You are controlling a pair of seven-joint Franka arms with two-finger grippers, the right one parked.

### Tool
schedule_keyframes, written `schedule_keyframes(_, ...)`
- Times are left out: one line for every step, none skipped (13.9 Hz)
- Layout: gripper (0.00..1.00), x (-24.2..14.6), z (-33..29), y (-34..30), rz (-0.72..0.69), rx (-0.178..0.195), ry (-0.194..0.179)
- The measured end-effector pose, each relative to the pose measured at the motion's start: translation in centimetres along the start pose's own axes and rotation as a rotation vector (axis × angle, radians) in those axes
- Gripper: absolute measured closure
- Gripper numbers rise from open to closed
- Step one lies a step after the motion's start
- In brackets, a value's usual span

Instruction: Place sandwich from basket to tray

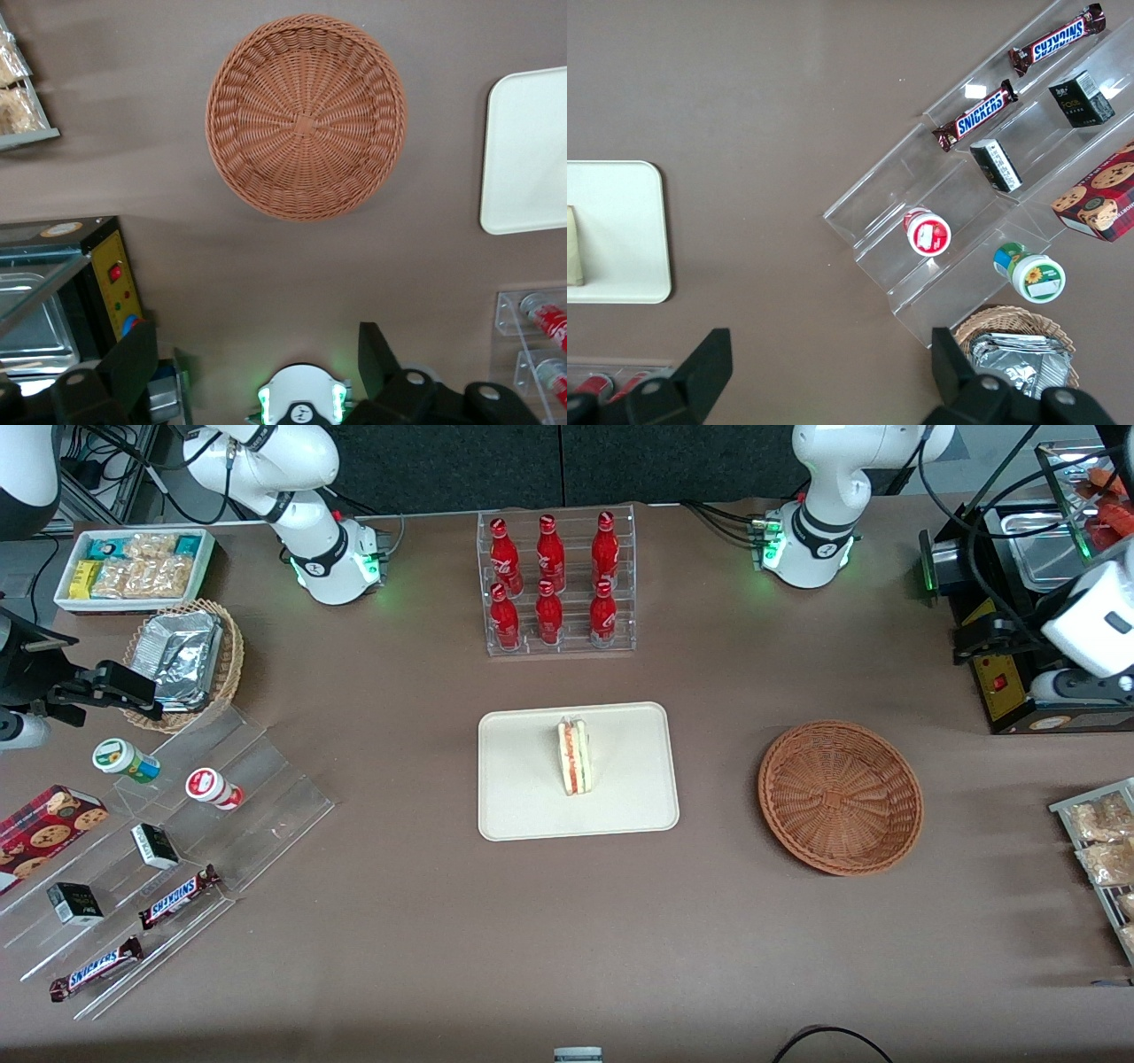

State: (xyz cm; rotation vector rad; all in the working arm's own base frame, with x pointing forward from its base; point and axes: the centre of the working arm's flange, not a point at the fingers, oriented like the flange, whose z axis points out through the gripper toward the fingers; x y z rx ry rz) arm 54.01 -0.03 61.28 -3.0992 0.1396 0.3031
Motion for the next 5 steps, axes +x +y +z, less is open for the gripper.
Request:
schedule_keyframes(0.0,0.0,0.0,-0.3,0.008,-0.001,0.003)
schedule_keyframes(0.0,0.1,0.0,-0.2,0.014,0.0,0.009)
schedule_keyframes(0.0,0.2,0.0,0.2,0.021,0.002,0.015)
schedule_keyframes(0.0,0.3,0.0,0.6,0.028,0.003,0.015)
schedule_keyframes(0.0,0.3,0.0,0.8,0.034,0.004,0.015)
